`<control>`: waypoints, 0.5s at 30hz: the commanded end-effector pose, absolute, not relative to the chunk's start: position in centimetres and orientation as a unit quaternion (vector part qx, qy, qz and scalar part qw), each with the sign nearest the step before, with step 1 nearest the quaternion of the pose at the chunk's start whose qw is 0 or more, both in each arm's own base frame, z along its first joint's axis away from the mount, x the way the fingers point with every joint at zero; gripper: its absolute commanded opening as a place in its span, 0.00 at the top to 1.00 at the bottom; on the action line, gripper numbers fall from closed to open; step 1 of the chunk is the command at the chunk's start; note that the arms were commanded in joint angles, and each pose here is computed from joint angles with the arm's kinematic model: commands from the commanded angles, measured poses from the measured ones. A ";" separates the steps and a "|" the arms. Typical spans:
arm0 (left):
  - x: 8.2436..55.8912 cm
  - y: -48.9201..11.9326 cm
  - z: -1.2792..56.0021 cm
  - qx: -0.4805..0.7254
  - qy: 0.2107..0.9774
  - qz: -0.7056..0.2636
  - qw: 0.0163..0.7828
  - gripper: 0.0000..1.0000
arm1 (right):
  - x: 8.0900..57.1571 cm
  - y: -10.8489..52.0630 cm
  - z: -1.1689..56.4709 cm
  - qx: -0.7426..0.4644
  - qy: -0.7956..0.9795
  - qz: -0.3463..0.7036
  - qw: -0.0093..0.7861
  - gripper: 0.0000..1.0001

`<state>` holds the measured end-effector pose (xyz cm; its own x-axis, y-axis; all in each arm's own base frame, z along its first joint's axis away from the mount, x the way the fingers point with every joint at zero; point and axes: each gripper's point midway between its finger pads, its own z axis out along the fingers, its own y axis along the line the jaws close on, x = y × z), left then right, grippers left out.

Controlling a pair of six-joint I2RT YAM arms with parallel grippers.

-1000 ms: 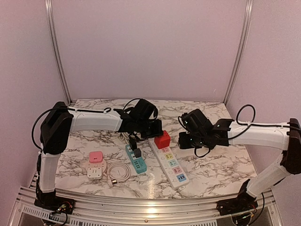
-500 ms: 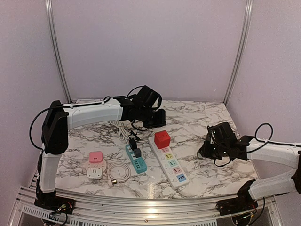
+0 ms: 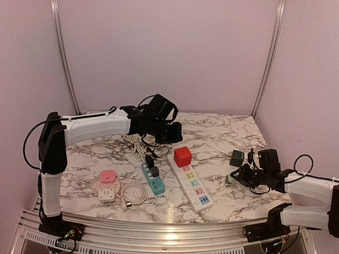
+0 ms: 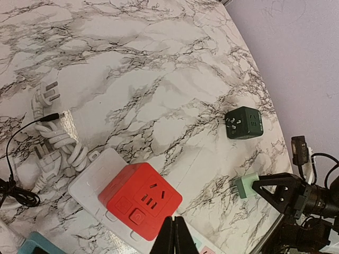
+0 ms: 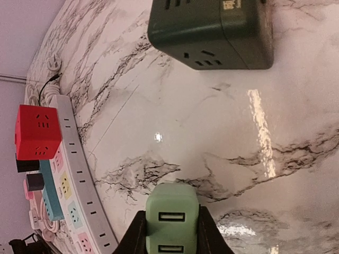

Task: Pull the plug off the socket

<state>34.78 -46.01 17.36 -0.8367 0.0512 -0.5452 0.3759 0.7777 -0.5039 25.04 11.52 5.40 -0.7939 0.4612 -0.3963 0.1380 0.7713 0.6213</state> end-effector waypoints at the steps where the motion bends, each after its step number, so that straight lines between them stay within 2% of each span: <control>1: 34.2 -45.0 18.4 0.121 0.905 -0.308 0.266 0.98 | 25.1 11.4 6.0 0.172 0.887 0.328 0.276 0.85; 5: 34.1 -44.8 18.2 0.120 0.906 -0.306 0.266 0.99 | 24.6 10.3 5.0 0.184 0.893 0.312 0.267 0.74; 9: 34.0 -44.5 18.1 0.118 0.907 -0.304 0.267 0.98 | 24.2 9.9 4.7 0.191 0.895 0.302 0.267 0.59; 15: 33.8 -44.1 17.8 0.116 0.908 -0.302 0.266 0.99 | 23.8 9.3 4.2 0.199 0.899 0.286 0.266 0.47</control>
<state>33.92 -44.71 15.94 -0.8478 0.0669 -0.5261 0.3624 0.7974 -0.4826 24.12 10.00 4.55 -0.7856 0.5015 -0.3623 0.1793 0.7450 0.6425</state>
